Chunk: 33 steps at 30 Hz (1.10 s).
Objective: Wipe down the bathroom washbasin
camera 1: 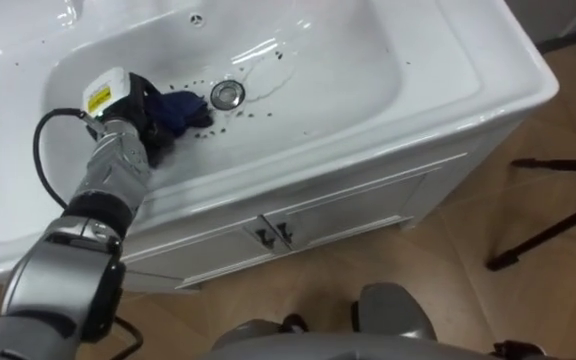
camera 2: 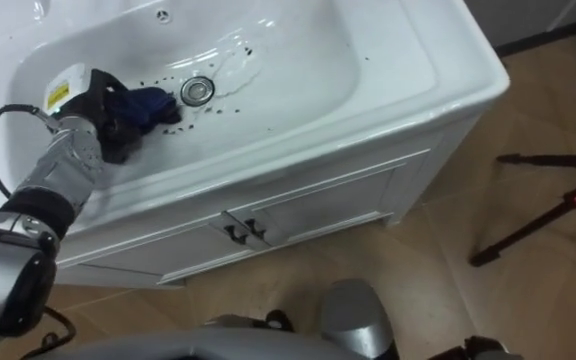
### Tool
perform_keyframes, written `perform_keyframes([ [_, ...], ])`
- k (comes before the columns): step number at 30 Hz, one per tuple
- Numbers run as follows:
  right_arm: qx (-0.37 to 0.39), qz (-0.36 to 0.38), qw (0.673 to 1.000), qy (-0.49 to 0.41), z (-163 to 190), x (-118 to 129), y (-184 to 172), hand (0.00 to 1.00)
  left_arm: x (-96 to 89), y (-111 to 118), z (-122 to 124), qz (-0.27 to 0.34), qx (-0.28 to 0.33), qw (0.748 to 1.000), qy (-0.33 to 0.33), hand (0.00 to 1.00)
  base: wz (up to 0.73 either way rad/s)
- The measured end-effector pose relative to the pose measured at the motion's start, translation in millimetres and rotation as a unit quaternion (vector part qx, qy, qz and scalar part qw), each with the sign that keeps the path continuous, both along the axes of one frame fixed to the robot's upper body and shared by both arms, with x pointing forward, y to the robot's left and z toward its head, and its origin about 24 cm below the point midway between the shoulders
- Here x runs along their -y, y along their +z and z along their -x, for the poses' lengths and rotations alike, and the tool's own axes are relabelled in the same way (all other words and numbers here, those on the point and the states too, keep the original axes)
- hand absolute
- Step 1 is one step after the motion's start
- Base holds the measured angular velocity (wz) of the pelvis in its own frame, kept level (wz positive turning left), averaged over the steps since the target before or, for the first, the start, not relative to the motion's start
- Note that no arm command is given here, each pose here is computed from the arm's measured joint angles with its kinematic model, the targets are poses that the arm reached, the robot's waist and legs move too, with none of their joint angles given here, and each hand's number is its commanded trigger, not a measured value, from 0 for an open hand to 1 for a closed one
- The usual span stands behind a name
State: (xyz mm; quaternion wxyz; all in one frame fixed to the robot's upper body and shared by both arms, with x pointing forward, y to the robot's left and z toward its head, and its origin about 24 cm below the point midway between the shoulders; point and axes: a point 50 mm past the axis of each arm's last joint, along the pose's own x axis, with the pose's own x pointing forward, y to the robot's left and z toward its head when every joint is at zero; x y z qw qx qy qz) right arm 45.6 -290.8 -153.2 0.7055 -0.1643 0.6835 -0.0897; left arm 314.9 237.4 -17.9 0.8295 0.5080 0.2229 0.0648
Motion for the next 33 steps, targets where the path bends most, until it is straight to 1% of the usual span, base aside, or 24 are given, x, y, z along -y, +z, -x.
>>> perform_keyframes([
  [3,0.012,-0.004,1.000,-0.012,-5.0,-1.0,0.1,0.00,5.5,3.6,-4.9,0.007,0.015,1.000,0.000,1.00,0.07],
  [7,0.029,-0.006,0.999,-0.022,-14.4,-3.0,0.6,0.00,9.8,3.5,-5.9,0.047,0.031,0.998,0.020,1.00,-0.03],
  [10,0.027,-0.005,0.999,-0.021,-13.8,-4.8,-0.1,0.00,11.8,3.0,-6.7,0.075,0.035,0.996,0.032,1.00,0.00],
  [13,0.029,-0.004,0.999,-0.018,-15.2,-5.3,-0.1,0.00,12.4,4.2,-8.2,0.092,0.041,0.994,0.036,1.00,0.02],
  [16,0.039,0.002,0.999,-0.018,-23.5,-5.1,1.2,0.00,22.0,6.4,-12.3,0.117,0.050,0.991,0.033,1.00,0.10],
  [19,0.045,0.007,0.999,-0.011,-26.2,-5.7,1.4,0.00,38.7,7.1,-16.0,0.134,0.059,0.989,0.020,1.00,0.05],
  [23,0.046,0.005,0.999,0.003,-31.1,-9.1,1.0,0.00,47.5,7.8,-18.3,0.153,0.067,0.986,0.014,1.00,0.01],
  [26,0.044,0.005,0.999,0.011,-31.6,-9.9,0.9,0.00,55.1,9.7,-21.5,0.184,0.070,0.980,0.020,1.00,-0.02],
  [33,0.046,0.005,0.999,0.010,-34.4,-9.3,1.6,0.00,54.8,15.2,-26.0,0.227,0.082,0.970,0.040,1.00,0.00],
])
